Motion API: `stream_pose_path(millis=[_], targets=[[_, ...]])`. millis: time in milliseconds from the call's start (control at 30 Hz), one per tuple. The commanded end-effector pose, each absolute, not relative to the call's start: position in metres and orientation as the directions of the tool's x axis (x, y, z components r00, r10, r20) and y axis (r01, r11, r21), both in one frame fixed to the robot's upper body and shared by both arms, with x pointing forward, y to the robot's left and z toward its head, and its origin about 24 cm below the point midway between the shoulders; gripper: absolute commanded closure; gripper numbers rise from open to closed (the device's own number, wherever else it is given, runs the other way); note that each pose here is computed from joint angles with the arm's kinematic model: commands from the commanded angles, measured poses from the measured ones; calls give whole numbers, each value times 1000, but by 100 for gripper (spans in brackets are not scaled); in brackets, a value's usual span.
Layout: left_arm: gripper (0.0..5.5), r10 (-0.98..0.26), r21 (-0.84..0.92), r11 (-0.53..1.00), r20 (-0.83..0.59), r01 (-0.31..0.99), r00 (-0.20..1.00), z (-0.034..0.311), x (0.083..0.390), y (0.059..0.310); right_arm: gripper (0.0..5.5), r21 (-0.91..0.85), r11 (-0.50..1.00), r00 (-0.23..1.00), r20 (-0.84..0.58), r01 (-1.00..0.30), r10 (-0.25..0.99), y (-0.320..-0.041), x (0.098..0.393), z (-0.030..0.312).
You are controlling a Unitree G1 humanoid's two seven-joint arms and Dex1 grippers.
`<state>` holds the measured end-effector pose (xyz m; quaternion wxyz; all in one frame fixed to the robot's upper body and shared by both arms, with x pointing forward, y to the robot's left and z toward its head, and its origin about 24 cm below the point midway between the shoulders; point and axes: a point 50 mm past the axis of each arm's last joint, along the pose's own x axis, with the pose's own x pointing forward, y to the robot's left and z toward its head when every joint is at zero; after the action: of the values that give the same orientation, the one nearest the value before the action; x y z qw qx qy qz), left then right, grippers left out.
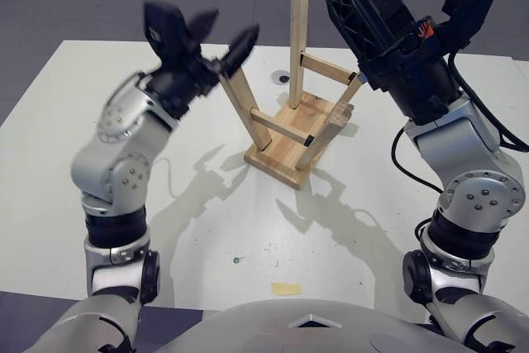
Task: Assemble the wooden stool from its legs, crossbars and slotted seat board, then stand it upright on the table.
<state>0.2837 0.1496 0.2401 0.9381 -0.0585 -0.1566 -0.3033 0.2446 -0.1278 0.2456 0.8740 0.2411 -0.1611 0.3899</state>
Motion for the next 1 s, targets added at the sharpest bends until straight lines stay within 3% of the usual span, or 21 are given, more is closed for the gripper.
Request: stream_pose_path(millis=[33,100,167,233,333,433,800,933,1000], targets=[[47,-513,105,827,546,553,663,314,284,145,10,274,591,635,513,-759,577,-131,244,259],[13,-542,112,789,588,603,600,330,283,133,10,263,588,620,547,-765,563,-132,243,269],[13,-607,120,751,511,649,608,314,291,122,10,265,580,611,568,-770,551,-133,243,274],[13,-691,165,717,298,678,658,258,304,108,10,280,585,631,526,-761,570,-130,244,264],[13,-685,144,723,21,676,728,170,310,101,10,322,618,694,408,-718,594,-125,246,232],[13,-648,61,758,-45,649,760,135,305,104,10,351,625,716,352,-698,602,-121,242,214],[13,-640,82,768,124,635,758,178,309,96,10,336,677,753,366,-655,547,-130,247,212],[13,-593,27,789,291,613,751,223,308,105,10,349,792,851,366,-500,376,-164,257,215],[13,-570,-8,786,379,618,729,248,303,108,10,325,803,859,304,-500,412,-165,251,206]])
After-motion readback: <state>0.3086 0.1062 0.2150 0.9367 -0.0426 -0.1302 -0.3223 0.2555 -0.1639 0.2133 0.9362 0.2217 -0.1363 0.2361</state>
